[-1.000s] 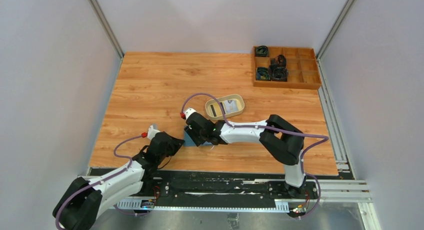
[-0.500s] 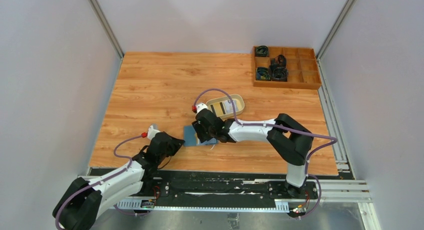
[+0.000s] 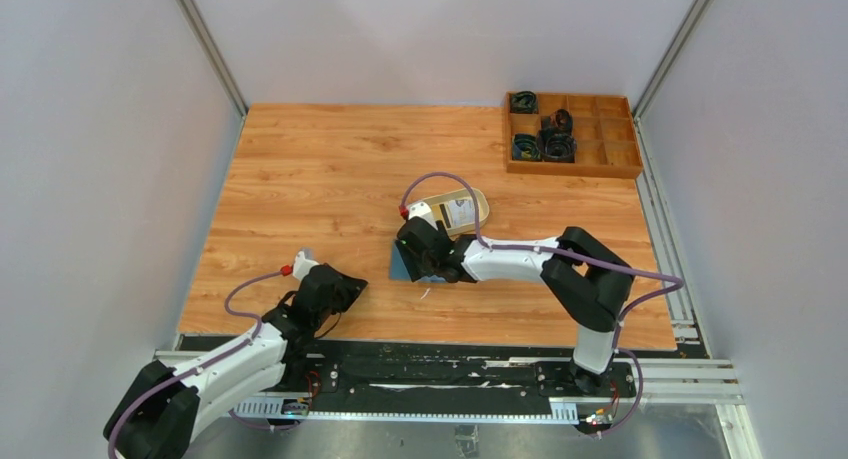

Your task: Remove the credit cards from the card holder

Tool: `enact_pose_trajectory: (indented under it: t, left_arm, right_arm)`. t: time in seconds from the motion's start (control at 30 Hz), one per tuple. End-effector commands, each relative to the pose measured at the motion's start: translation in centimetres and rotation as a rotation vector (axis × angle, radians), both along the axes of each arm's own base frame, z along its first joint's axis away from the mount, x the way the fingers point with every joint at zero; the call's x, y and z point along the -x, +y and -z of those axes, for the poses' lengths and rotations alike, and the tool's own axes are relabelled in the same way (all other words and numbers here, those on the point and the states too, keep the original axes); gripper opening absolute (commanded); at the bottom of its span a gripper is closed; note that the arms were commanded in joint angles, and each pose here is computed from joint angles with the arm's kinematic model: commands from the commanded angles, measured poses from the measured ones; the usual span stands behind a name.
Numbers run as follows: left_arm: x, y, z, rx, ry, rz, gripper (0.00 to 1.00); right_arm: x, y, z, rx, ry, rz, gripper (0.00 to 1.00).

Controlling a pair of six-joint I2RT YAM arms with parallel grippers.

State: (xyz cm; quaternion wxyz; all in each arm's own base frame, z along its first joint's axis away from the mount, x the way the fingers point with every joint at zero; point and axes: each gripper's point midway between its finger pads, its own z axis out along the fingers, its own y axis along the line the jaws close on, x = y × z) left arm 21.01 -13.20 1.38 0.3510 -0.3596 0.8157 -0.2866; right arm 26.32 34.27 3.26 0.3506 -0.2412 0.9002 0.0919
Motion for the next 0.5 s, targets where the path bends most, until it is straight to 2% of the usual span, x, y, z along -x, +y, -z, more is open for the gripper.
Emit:
enact_pose_trajectory:
  t: [0.0,0.23,0.47]
  left_arm:
    - [3.3,3.3,4.8,-0.175,0.157,-0.013,0.0]
    - [3.4,3.5,4.9,-0.194,0.155,-0.001,0.0]
    - [0.6,-1.6,0.9,-0.12,-0.004,0.222,0.0]
  right_arm:
    - [0.6,-5.5,1.7,0.186,0.011,0.082,0.7]
    - [1.5,-3.3,1.1,0.082,0.03,-0.029,0.7]
    - [3.0,-0.3,2.1,-0.025,0.099,-0.162,0.69]
